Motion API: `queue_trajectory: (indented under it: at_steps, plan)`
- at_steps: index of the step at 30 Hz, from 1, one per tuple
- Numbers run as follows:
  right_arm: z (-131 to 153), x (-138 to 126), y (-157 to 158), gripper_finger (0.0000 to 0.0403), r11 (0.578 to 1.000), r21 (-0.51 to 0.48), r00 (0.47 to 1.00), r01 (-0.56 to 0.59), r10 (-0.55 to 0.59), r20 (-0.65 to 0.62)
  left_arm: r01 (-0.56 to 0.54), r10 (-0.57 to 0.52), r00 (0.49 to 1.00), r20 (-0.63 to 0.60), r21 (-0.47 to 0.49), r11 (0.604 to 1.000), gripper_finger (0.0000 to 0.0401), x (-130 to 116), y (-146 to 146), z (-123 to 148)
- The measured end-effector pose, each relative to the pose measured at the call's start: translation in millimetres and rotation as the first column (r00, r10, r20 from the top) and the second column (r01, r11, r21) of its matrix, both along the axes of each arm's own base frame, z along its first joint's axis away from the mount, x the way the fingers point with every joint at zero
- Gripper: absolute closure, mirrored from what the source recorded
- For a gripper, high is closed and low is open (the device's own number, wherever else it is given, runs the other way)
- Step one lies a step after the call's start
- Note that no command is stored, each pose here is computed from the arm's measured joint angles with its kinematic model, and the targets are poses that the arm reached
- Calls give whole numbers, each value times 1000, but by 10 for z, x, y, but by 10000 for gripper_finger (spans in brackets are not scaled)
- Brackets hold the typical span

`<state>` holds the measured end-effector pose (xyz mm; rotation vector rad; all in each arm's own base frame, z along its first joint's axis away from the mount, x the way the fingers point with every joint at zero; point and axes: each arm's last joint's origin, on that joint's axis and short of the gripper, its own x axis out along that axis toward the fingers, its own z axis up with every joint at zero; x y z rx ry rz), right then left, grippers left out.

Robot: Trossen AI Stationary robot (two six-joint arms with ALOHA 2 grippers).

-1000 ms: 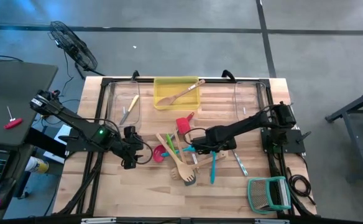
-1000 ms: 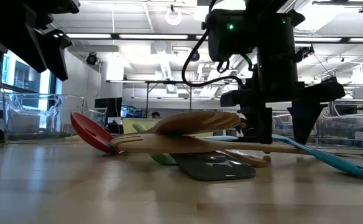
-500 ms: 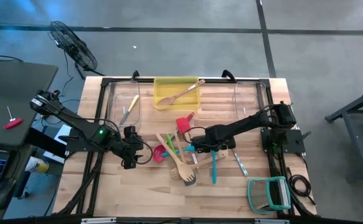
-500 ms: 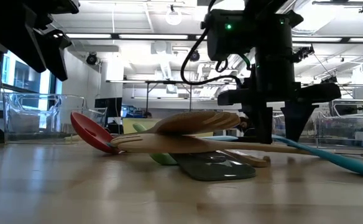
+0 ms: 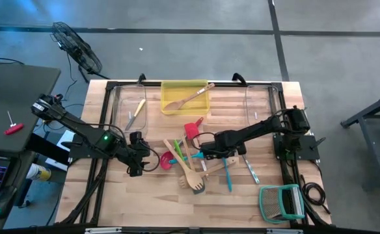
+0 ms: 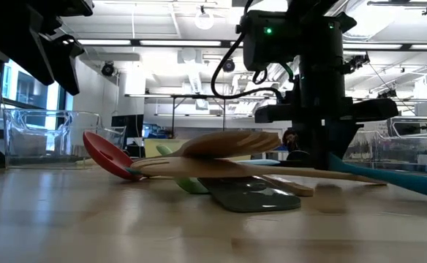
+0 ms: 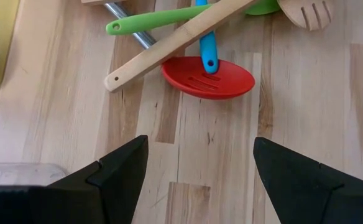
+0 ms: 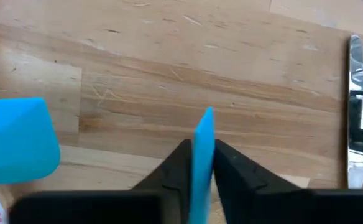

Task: Pick & Place Kitchen Items
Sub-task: Put the blue spatula into the right transparent bin

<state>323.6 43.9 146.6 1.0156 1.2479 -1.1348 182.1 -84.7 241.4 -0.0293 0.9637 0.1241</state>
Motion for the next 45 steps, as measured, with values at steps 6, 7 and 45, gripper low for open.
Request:
queue_trajectory:
  at_steps: [6, 7, 45]
  plan:
    - [1, 1, -1, 388, 999, -2, 999, -43, 43, -1, 0, 0, 1000, 0, 0, 1000, 114, 0, 0, 0]
    - [1, 2, -1, 389, 999, -3, 999, -46, 46, -1, 0, 0, 1000, -1, 0, 1000, 114, -1, 0, 0]
    - [1656, 266, -127, 390, 842, -363, 912, -400, 404, -68, -86, 81, 996, -44, -109, 990, 114, -25, -7, -33]
